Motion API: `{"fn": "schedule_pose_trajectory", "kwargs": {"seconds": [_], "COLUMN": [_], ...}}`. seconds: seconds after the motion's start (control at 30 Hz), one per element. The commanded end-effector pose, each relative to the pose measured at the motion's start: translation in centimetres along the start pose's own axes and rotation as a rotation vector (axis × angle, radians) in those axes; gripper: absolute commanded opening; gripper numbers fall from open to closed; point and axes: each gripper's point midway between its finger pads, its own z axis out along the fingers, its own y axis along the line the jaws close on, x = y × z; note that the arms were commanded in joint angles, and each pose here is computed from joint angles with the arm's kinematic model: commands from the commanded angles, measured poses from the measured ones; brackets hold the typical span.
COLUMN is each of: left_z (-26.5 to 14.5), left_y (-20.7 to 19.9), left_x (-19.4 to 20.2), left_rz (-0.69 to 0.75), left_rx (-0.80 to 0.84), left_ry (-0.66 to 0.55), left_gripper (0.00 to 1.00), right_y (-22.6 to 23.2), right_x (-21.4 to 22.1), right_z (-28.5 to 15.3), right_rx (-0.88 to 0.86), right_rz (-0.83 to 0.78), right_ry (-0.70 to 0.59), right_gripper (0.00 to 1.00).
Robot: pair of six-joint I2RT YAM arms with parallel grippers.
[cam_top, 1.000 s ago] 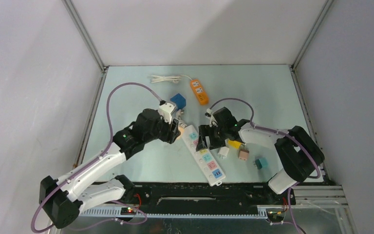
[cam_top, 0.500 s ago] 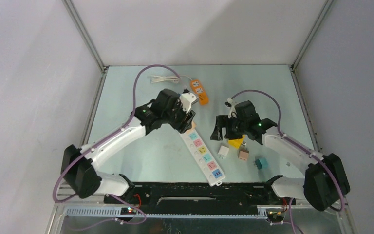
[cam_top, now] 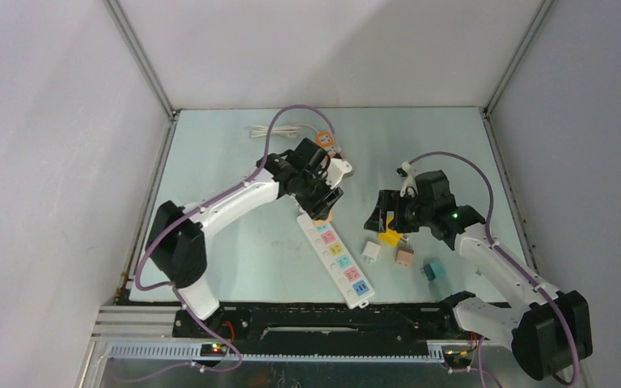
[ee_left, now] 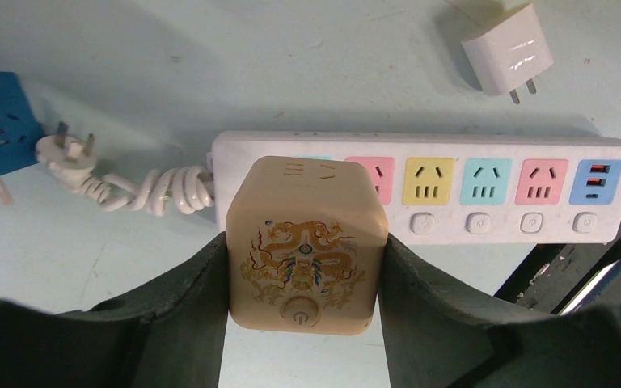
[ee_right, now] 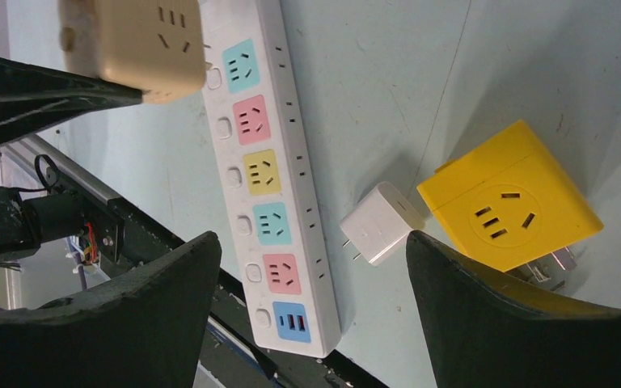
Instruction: Insert the plug
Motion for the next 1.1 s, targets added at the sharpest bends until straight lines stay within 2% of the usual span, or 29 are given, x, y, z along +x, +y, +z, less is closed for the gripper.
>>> {"fn": "schedule_pose_trajectory", "kwargs": {"seconds": [0.0,0.5,1.07], "left_z": [0.0,3.0,2.8], "left_y": [-0.8,-0.1,-0.7], "left_x": [-2.4,-0.4,0.7], "left_rz": [0.059,-0.002,-0.043], "left_rx": [0.044,-0.002,0.013], "left_ry": [-0.041,0.013,0.02], "left_gripper": [0.0,0.0,0.0], "right_y": [0.6,0.7,0.6], "right_x": [-0.1,-0.5,-0.5], "right_z": [-0.7,-0.7,-0.9], "right_rx": [-0.038,-0.057,-0.052], "right_rz": [-0.023,-0.023,-0.024], "right_ry": [-0.015,-0.023,-0.026], "right_gripper": [0.87,0.87,0.87]}}
